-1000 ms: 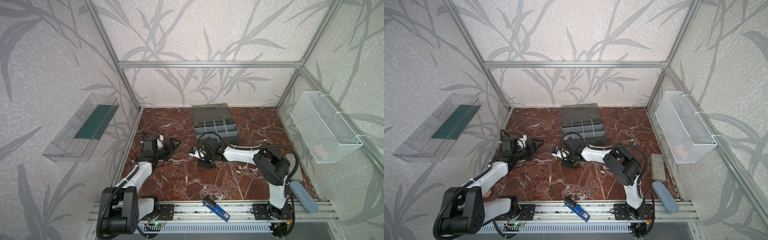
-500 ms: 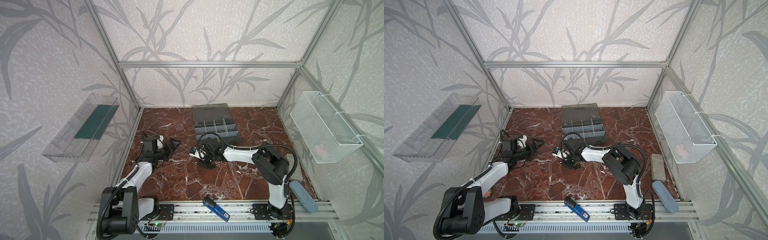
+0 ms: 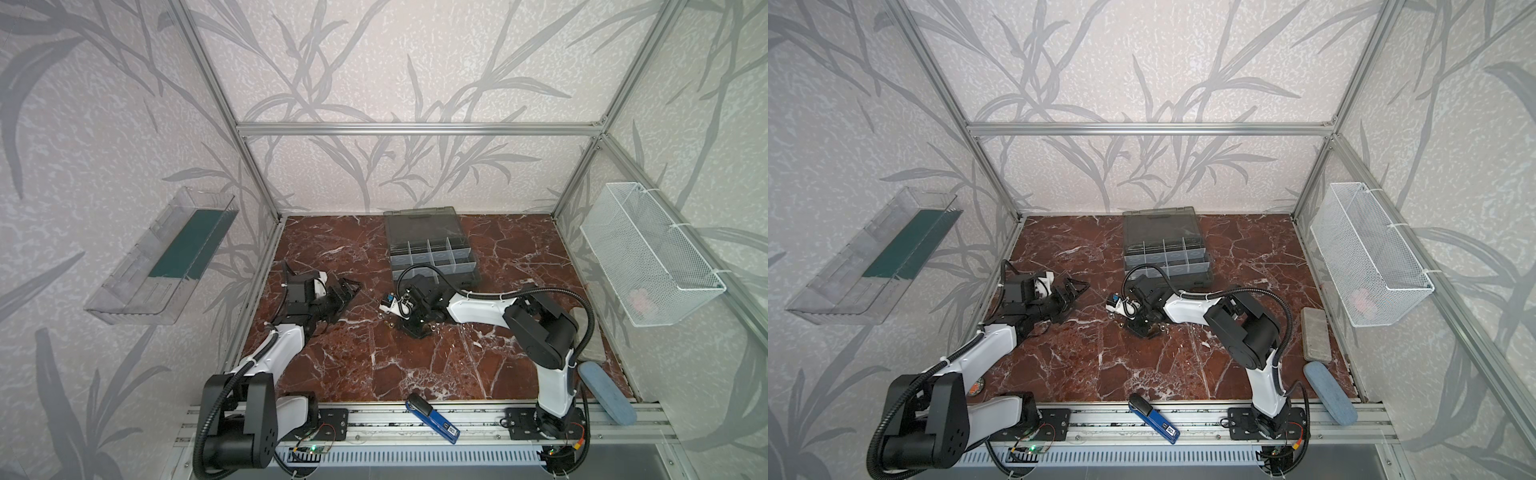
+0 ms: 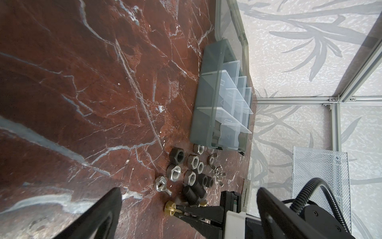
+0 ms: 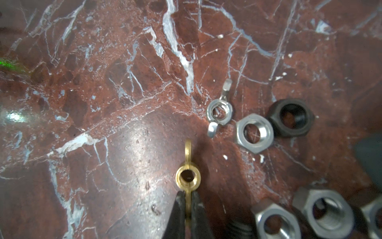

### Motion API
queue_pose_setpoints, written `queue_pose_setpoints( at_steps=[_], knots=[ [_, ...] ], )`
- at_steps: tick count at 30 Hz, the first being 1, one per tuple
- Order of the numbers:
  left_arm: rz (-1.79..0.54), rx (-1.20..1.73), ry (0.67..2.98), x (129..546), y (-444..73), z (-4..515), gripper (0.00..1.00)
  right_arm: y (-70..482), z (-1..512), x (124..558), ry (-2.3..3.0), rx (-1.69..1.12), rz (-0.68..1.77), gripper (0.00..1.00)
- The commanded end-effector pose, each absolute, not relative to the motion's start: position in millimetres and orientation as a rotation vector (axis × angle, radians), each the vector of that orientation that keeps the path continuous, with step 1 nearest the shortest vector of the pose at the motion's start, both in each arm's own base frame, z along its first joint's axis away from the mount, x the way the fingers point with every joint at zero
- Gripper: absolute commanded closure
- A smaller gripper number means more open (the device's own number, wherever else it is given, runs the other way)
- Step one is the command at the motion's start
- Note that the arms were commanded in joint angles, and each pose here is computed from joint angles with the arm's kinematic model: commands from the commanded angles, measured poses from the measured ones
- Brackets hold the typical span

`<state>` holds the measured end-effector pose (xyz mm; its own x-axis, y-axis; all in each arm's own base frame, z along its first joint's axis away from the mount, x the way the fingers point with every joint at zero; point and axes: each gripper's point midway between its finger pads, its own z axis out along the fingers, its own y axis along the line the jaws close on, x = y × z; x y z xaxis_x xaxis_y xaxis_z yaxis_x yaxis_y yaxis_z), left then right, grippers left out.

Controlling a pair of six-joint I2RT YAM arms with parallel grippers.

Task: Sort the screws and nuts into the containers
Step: 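Lower the right gripper and grasp the brass wing nut, then carry the brass wing nut into an organizer compartment and release it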

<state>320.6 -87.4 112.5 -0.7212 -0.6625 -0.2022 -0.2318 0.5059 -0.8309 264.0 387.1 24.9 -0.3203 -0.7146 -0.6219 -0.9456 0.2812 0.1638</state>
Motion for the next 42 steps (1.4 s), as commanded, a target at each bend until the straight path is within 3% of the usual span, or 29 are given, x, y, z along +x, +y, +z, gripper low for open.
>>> queue_pose_setpoints(
  at_steps=[1,8,13,24,42],
  knots=[
    [-1.131,-0.737,2.239,319,-84,114,0.01,382,62,274,2.085,-1.375,0.842,1.00],
    [-1.105,-0.756,2.225,317,-79,119,0.01,358,168,323,1.955,-1.071,0.984,1.00],
    [-1.100,-0.761,2.223,317,-79,119,0.00,340,204,377,1.994,-0.891,0.966,1.00],
    [-1.108,-0.739,2.212,313,-80,123,0.00,339,151,456,2.155,-0.855,0.699,1.00],
    [-1.109,-0.744,2.224,311,-80,119,0.01,346,99,457,2.243,-0.998,0.477,1.00]
  ],
)
